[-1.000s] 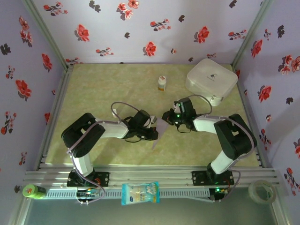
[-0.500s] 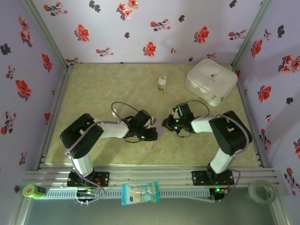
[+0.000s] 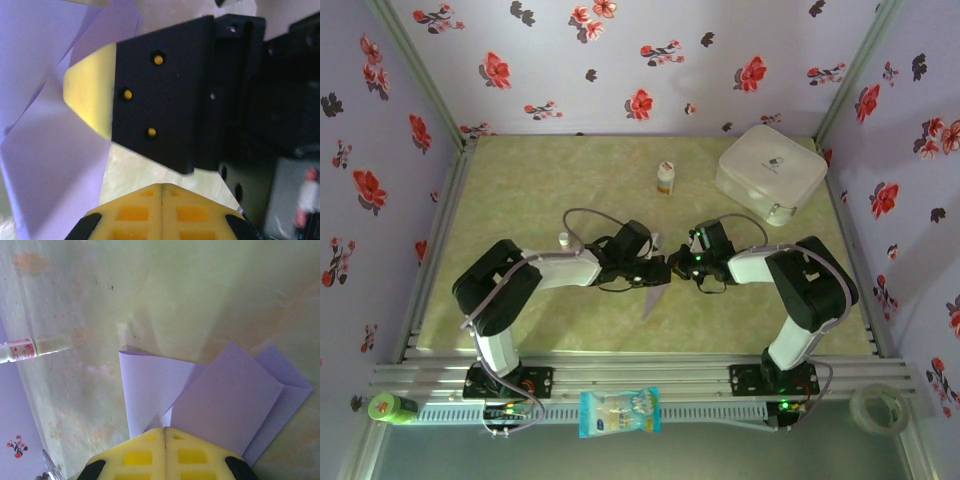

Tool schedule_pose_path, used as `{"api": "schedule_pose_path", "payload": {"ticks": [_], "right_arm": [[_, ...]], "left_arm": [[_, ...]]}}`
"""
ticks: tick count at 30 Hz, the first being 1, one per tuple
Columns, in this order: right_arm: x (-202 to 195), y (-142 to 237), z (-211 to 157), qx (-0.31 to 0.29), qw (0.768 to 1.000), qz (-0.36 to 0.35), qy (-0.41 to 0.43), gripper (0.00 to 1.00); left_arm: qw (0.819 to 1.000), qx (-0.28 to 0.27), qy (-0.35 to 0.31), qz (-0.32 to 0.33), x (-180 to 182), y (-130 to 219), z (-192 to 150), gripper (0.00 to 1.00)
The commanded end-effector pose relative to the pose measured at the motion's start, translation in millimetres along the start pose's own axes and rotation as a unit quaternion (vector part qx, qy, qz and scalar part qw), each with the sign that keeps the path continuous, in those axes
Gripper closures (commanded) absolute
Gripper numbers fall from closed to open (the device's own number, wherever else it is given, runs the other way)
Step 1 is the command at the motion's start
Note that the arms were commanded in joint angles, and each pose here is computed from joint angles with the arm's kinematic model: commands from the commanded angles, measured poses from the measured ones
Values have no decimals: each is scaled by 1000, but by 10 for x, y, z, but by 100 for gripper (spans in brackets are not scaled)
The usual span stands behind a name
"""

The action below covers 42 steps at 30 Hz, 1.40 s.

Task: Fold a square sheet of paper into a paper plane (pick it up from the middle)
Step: Fold the wing for the fifth time at the center of the table.

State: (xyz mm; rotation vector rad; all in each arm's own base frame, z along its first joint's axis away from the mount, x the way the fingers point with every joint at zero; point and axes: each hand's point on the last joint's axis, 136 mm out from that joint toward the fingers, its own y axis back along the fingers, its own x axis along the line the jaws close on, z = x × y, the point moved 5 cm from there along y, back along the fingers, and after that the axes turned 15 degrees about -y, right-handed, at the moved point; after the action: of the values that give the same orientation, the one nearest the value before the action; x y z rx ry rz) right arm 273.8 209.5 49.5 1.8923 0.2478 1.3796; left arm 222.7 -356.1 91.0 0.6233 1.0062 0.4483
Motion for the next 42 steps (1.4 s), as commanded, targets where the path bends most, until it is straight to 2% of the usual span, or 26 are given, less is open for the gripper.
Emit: {"api": "schedule_pose_path", "payload": {"ticks": [1, 11, 24, 28, 35, 38, 42], "right_arm": [[-415, -14, 28, -23, 996, -74, -37, 100], [-500, -21, 44, -23, 995, -87, -41, 100], [-542, 26, 58, -27, 994, -98, -41, 100], [-533, 26, 59, -27, 994, -96, -42, 100], [-511, 40, 66, -31, 994, -94, -42, 100], [-508, 34, 64, -29, 994, -93, -42, 100], [-508, 41, 60, -28, 994, -93, -42, 100]], "left_arm": [[1000, 25, 15, -1, 40, -128, -95, 95], [995, 71, 42, 56, 398, -13, -698, 92], [991, 107, 31, 71, 442, 260, -1113, 91], [995, 74, 13, 63, 319, 356, -983, 91], [999, -24, -3, 23, -33, 366, -418, 90], [1000, -19, -15, 14, -136, 262, -249, 88], [1000, -6, -10, 21, -132, 139, -188, 87]]}}
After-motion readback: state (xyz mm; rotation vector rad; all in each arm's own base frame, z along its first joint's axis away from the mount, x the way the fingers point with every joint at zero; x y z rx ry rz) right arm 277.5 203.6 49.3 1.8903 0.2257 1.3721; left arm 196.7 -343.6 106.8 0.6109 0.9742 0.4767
